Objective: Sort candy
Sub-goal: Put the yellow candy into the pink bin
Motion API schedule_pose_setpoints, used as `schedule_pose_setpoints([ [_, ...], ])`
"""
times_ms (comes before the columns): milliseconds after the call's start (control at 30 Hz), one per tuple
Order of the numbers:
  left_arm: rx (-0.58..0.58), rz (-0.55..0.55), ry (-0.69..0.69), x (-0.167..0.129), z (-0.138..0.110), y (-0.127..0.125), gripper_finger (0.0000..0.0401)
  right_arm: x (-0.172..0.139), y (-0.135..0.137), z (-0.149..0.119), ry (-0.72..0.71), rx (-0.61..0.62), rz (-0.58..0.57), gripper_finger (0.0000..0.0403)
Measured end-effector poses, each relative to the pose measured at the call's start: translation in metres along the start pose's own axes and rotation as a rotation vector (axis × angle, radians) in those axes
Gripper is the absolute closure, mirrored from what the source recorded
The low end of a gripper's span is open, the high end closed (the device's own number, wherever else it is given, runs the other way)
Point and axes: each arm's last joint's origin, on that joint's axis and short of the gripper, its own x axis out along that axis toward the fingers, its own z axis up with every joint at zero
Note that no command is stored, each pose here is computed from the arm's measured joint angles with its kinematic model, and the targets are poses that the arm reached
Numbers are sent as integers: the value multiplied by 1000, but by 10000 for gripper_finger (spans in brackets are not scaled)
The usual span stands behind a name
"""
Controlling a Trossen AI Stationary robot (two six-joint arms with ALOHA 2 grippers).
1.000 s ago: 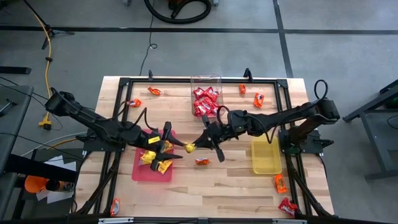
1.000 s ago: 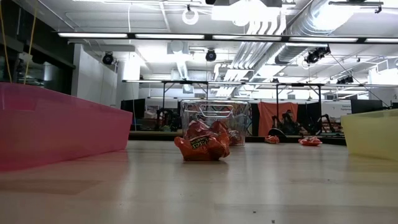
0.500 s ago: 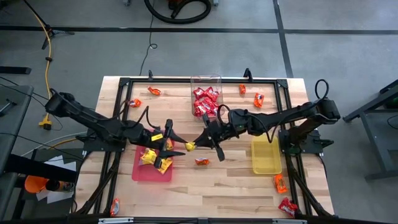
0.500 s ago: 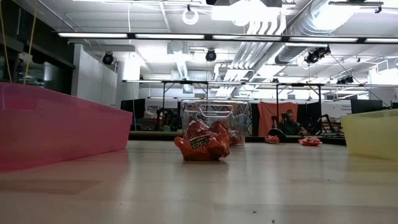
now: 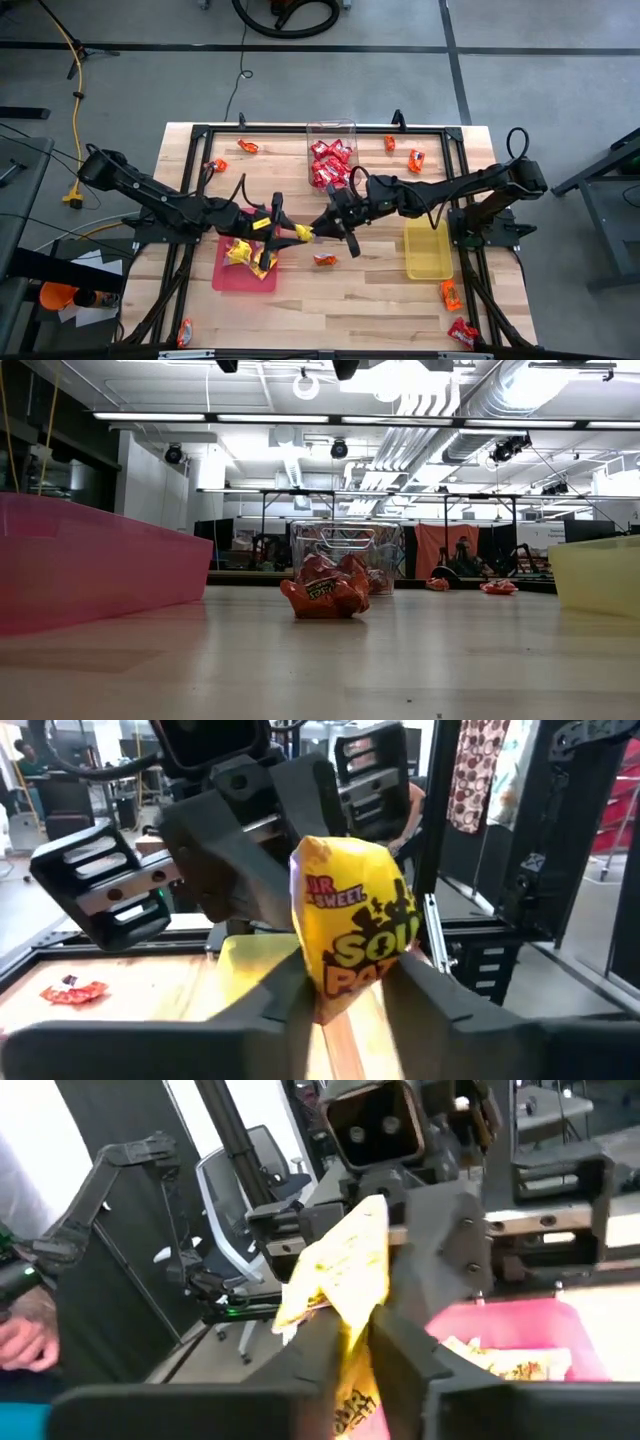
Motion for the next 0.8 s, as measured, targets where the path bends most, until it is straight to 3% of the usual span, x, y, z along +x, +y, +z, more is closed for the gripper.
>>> schedule_pose_setpoints([
  [167,-2,0,1,-1,0,0,387,-1,0,0,6,38,-5,266],
  [367,-16,1,50,-7,1,2,391,-22,2,18,-2,9,-26,168],
  [533,-41,12,138,-33,10,7,397,-55,4,34,31,-8,-131,132],
  [667,-250,75,343,-67,5,15,399,-79,10,38,83,1,-243,132],
  [800,-417,223,708,-101,-22,18,400,-87,12,32,156,29,-321,132],
])
